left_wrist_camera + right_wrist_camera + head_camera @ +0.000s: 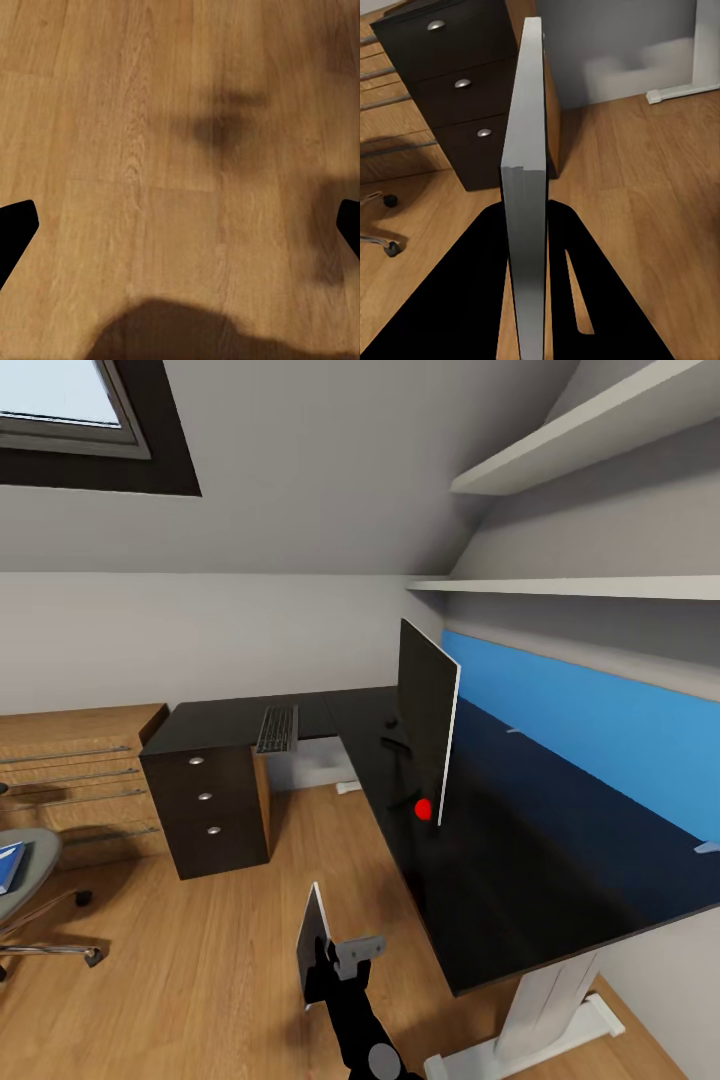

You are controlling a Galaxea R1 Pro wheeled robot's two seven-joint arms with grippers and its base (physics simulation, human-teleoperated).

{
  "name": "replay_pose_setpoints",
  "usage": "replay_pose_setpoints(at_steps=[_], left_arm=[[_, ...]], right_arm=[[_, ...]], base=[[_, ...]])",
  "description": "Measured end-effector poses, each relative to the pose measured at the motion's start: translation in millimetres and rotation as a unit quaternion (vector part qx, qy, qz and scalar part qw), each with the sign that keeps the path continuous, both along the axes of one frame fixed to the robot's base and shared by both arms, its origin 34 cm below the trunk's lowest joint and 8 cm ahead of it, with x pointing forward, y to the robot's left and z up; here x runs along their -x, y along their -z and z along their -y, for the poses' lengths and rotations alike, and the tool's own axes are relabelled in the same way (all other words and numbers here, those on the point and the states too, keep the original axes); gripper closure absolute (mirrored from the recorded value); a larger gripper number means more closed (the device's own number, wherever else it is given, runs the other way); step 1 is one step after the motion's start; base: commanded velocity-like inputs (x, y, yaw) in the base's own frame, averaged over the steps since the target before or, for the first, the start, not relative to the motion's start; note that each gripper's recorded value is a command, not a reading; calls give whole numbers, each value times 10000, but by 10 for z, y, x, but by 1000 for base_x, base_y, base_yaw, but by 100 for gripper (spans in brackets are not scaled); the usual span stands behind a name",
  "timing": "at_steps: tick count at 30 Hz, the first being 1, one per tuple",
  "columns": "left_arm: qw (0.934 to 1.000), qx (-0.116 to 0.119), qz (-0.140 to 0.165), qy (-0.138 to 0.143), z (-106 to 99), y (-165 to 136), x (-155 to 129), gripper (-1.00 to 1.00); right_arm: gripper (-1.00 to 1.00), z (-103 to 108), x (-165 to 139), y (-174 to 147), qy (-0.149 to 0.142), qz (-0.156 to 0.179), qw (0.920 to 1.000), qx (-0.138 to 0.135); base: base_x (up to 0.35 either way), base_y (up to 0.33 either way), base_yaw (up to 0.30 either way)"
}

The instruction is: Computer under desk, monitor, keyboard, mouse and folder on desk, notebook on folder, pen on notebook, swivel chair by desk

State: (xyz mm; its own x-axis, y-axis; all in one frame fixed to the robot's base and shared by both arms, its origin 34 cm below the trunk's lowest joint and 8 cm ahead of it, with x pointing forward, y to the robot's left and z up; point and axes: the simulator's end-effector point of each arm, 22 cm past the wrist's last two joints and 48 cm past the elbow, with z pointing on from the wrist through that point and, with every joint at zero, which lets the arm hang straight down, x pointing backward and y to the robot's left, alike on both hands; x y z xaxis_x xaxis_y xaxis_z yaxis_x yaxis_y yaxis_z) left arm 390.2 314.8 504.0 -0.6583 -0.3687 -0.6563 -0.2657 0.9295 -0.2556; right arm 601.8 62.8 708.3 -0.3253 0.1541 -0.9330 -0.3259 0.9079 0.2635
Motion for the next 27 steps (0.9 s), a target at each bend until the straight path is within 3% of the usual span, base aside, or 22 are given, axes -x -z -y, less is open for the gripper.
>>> replay_pose_setpoints(at_steps=[5, 7, 13, 27], left_arm=[[10000, 0, 0, -1, 0, 0, 0, -100], [10000, -4, -2, -5, -3, 0, 1, -100], [10000, -4, 2, -12, -7, -1, 0, -100], [10000, -9, -5, -26, -18, 1, 3, -100]], right_arm=[[100, 14, -20, -47, 46, 93, 9999, -69], [100, 26, -27, -105, 100, 257, 9995, -178], [100, 121, -15, -17, 205, 347, 9991, -164], [100, 167, -20, -31, 276, 472, 9982, -227]], base=[[0, 0, 0], [0, 0, 201], [0, 58, 256], [0, 278, 272]])
